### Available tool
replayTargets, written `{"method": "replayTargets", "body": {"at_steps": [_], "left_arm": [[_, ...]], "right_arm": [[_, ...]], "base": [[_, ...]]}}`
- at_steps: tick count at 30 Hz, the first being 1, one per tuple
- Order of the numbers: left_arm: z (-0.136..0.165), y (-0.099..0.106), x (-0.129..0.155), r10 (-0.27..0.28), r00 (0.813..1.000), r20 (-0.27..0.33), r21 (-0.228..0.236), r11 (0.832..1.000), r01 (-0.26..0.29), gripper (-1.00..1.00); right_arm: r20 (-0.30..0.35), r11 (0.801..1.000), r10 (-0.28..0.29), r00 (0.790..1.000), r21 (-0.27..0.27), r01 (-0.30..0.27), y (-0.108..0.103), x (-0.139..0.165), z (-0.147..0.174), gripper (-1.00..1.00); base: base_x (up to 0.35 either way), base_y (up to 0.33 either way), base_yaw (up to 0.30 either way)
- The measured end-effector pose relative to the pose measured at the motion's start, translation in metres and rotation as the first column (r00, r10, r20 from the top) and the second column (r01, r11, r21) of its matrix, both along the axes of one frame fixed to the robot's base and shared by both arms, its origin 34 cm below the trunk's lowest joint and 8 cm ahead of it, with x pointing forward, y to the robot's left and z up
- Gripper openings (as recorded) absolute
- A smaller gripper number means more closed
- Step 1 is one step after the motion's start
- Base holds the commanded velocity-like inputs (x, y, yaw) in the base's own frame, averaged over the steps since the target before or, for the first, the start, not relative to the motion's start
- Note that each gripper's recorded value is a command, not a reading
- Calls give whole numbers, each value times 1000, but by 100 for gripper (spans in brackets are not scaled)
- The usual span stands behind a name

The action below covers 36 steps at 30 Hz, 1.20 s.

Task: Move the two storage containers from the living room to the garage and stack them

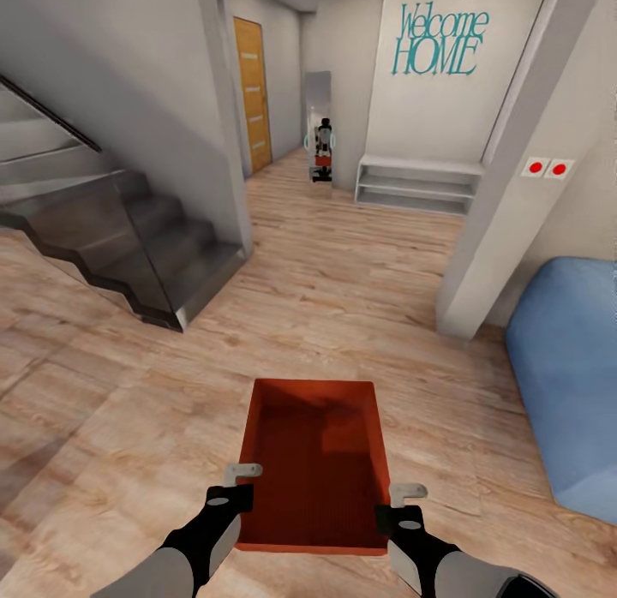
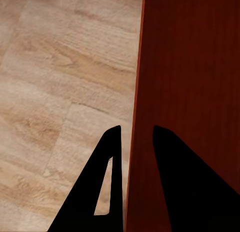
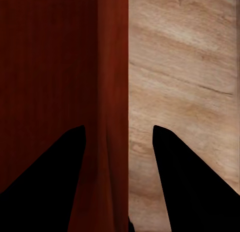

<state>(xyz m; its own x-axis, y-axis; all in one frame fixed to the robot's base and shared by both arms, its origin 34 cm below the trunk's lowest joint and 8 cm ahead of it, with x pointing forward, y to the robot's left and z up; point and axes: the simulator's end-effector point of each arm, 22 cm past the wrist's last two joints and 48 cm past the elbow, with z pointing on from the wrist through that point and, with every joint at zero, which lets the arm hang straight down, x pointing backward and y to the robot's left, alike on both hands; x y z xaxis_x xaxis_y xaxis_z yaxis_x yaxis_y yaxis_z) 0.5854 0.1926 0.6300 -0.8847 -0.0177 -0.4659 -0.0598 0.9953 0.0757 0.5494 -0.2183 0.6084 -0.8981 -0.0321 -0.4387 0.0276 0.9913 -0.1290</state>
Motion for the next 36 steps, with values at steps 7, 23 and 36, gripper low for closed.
{"method": "replayTargets", "body": {"at_steps": [7, 23, 36], "left_arm": [[0, 0, 0, 0, 1000, 0, 0, 1000, 0, -100], [0, 0, 0, 0, 1000, 0, 0, 1000, 0, -100], [0, 0, -1, 1, 1000, -2, 0, 1000, -1, -100]], "right_arm": [[0, 1000, 0, 1000, 0, 0, 0, 0, 0, -100], [0, 1000, 0, 1000, 0, 0, 0, 0, 0, -100], [-2, 1000, 1, 1000, 0, -1, 0, 0, 0, -100]], "base": [[324, 0, -107], [324, 0, -4], [324, 0, 0]]}}
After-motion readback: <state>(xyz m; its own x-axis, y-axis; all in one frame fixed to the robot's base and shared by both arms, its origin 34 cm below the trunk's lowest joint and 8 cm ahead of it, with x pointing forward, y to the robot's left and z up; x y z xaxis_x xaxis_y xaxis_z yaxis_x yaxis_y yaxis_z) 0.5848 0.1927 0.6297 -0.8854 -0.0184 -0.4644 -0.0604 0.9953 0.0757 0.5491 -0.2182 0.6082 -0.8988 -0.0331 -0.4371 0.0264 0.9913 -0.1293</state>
